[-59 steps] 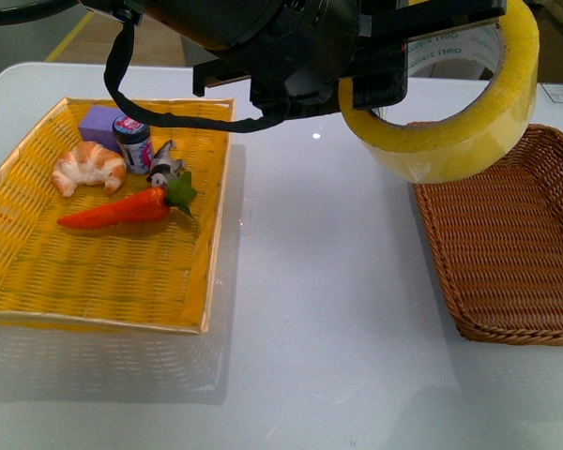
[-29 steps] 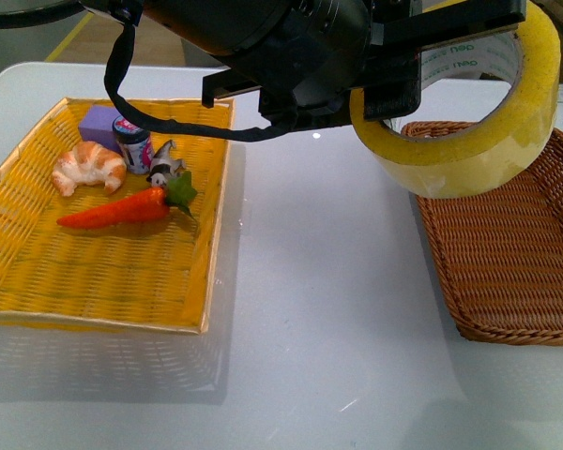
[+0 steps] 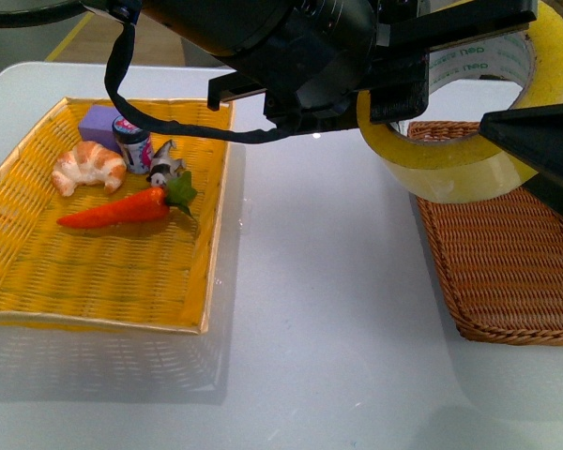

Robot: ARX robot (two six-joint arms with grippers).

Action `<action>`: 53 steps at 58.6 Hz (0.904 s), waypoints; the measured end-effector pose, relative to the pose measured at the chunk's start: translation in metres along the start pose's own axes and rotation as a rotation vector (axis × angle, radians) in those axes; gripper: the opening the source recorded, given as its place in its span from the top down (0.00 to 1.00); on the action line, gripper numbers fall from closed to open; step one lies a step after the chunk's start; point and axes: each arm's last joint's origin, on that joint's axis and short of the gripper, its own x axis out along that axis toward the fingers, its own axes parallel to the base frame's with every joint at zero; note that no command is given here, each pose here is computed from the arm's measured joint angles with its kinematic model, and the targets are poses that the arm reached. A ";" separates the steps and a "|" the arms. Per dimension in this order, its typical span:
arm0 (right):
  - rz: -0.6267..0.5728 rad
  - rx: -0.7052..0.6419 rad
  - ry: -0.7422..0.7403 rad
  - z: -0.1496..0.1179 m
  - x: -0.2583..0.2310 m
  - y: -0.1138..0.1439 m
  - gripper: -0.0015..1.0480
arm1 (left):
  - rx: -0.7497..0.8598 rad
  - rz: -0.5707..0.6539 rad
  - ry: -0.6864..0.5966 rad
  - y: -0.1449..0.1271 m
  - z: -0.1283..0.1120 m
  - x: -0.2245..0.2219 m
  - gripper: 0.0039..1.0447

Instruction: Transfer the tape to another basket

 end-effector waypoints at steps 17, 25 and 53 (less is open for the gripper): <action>-0.003 0.016 -0.003 0.000 0.002 0.001 0.54 | 0.013 -0.010 0.001 0.000 0.001 -0.001 0.77; -0.023 0.024 -0.009 -0.001 0.002 0.001 0.54 | 0.018 -0.026 -0.017 -0.003 0.005 -0.005 0.58; -0.050 0.051 -0.058 0.008 -0.005 -0.001 0.55 | 0.032 -0.063 -0.132 -0.006 0.022 -0.037 0.08</action>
